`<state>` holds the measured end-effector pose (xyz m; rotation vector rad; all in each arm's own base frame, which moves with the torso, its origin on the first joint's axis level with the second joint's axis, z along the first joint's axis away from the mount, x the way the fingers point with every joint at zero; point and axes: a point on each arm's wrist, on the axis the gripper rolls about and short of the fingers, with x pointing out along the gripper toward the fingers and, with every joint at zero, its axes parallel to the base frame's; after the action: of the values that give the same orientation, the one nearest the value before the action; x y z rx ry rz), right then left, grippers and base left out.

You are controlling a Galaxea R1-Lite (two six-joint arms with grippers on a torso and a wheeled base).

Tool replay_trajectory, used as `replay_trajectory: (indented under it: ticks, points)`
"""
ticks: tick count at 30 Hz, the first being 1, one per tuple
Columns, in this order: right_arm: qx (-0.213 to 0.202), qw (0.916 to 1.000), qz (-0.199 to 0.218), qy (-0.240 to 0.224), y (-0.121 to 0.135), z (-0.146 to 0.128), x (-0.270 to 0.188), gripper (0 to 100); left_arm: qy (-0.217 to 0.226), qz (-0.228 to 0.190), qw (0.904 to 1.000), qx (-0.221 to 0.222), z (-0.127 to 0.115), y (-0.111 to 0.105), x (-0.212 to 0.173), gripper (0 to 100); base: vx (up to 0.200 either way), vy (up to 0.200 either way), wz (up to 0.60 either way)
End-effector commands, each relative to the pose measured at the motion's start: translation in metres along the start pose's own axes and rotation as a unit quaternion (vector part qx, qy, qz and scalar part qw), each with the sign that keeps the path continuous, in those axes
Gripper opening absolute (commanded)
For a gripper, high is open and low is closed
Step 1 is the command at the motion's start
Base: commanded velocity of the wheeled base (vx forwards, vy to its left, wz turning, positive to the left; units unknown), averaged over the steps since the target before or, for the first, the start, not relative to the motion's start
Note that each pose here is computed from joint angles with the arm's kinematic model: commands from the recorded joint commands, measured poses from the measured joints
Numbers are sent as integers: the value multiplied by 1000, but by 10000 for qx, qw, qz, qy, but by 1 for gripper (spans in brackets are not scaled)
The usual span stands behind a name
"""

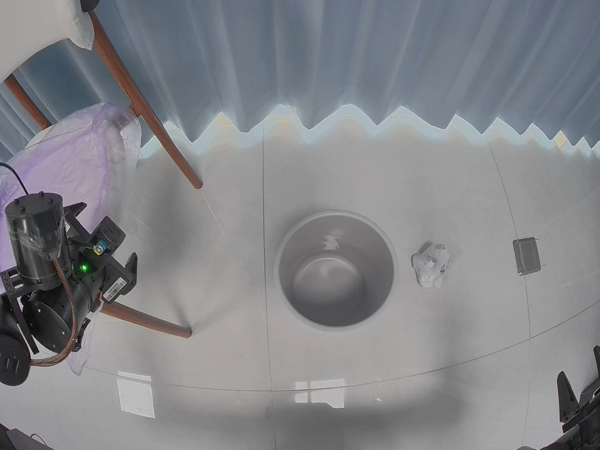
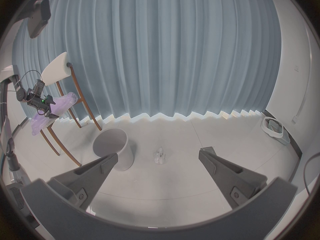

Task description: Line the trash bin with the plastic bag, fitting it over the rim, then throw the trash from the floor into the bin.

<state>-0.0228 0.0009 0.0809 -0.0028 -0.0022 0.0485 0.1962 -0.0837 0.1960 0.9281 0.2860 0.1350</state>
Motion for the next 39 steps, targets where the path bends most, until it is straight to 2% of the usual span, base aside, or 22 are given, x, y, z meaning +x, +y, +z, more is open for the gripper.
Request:
replay_trajectory:
  ticks: [1, 9, 17, 33, 34, 39]
  points:
    - [-1, 10000, 3, 3, 0, -5, 0, 100, 127, -22, 9999, 79, 1, -10, 11, 100, 0, 0, 0]
    - [-1, 10000, 3, 3, 0, -5, 0, 100, 451, 354, 9983, -39, -1, -13, 25, 100, 0, 0, 0]
    - [-1, 10000, 3, 3, 0, -5, 0, 100, 416, 572, 9972, -223, 2, -10, 36, 100, 0, 0, 0]
    - [-1, 10000, 3, 3, 0, -5, 0, 100, 458, 681, 9962, -286, 8, -6, 45, 100, 0, 0, 0]
    - [-1, 10000, 3, 3, 0, -5, 0, 100, 461, 677, 9962, -288, 7, -7, 45, 0, 0, 0, 0]
    - [-1, 10000, 3, 3, 0, -5, 0, 100, 457, 682, 9962, -301, 8, -6, 45, 0, 0, 0, 0]
